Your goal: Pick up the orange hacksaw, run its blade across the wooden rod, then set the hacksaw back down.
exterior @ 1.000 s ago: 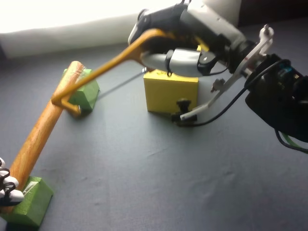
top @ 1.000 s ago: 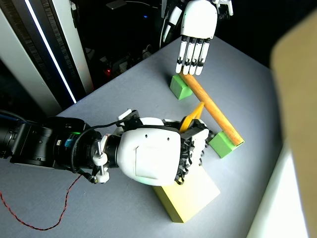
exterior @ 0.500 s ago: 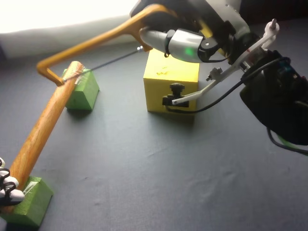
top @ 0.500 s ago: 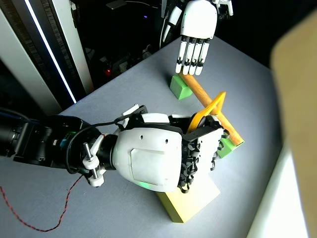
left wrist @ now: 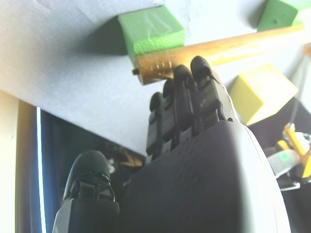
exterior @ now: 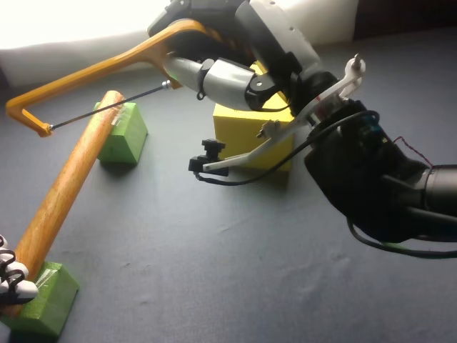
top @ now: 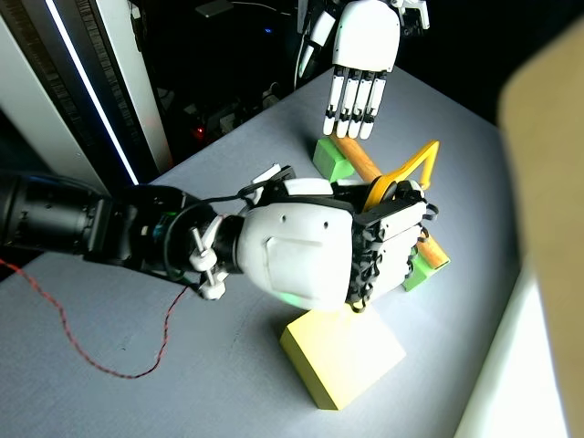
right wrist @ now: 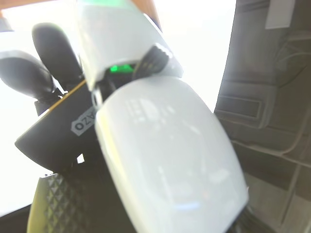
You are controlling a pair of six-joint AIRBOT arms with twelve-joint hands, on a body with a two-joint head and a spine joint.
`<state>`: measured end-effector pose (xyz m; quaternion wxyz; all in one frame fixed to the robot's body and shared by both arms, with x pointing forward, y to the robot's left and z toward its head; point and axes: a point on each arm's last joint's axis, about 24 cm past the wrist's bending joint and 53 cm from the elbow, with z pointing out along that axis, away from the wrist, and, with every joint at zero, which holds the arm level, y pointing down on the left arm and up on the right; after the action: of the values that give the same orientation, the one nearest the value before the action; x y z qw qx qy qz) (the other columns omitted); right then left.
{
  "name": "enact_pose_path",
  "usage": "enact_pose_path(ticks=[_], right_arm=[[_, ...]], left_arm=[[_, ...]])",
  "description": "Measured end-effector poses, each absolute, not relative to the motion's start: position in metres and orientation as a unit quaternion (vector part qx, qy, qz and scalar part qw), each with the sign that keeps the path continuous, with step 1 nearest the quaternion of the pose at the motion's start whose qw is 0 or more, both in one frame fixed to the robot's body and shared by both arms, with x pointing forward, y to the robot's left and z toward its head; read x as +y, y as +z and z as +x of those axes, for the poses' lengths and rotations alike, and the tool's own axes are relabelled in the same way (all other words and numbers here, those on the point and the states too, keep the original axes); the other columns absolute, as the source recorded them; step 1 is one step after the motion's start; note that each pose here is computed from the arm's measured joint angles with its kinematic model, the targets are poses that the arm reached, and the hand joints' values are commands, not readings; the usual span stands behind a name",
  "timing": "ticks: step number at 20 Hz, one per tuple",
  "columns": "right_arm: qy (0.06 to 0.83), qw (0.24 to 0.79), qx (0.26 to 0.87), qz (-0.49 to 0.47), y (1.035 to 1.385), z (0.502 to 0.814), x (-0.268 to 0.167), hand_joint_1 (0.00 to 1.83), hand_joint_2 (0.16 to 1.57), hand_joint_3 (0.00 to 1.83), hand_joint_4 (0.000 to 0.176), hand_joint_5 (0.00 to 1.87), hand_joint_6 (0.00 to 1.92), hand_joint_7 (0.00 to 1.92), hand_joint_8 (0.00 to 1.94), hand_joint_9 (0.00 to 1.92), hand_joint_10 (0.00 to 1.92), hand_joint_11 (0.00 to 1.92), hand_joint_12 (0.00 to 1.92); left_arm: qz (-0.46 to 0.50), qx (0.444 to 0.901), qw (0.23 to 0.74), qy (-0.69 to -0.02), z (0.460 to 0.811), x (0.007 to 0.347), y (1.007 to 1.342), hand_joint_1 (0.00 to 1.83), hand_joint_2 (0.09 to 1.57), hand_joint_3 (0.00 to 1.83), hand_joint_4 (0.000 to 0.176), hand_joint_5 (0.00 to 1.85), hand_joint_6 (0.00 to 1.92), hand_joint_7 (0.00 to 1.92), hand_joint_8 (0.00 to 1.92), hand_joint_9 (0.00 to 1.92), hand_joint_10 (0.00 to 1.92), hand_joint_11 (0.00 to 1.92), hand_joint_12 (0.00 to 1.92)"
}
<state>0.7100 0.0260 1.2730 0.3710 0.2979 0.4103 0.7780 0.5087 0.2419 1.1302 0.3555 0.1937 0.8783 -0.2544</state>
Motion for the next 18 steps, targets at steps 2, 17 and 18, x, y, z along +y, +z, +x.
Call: enact_pose_path(ticks=[2, 17, 18], right_arm=[[0.777, 0.370, 0.414, 0.298, 1.270, 0.709, 0.030, 1.38, 1.12, 0.00, 0.000, 0.94, 0.78, 0.97, 1.06, 0.97, 1.35, 0.86, 1.52], [0.766, 0.334, 0.458, 0.303, 1.239, 0.698, 0.059, 1.37, 1.14, 0.00, 0.000, 0.85, 0.95, 0.93, 1.08, 0.93, 1.35, 0.87, 1.46], [0.765, 0.331, 0.461, 0.303, 1.238, 0.697, 0.062, 1.38, 1.13, 0.00, 0.000, 0.89, 0.89, 0.96, 1.04, 0.96, 1.35, 0.86, 1.50]], left_arm=[[0.194, 0.878, 0.356, -0.255, 0.509, 0.242, 1.130, 0.06, 1.28, 0.00, 0.000, 0.15, 0.00, 0.21, 0.00, 0.17, 0.00, 0.00, 0.37], [0.193, 0.878, 0.356, -0.256, 0.509, 0.241, 1.131, 0.08, 1.28, 0.00, 0.000, 0.15, 0.00, 0.21, 0.00, 0.19, 0.00, 0.00, 0.45], [0.193, 0.878, 0.356, -0.256, 0.509, 0.241, 1.131, 0.08, 1.28, 0.00, 0.000, 0.16, 0.00, 0.22, 0.01, 0.19, 0.00, 0.00, 0.45]])
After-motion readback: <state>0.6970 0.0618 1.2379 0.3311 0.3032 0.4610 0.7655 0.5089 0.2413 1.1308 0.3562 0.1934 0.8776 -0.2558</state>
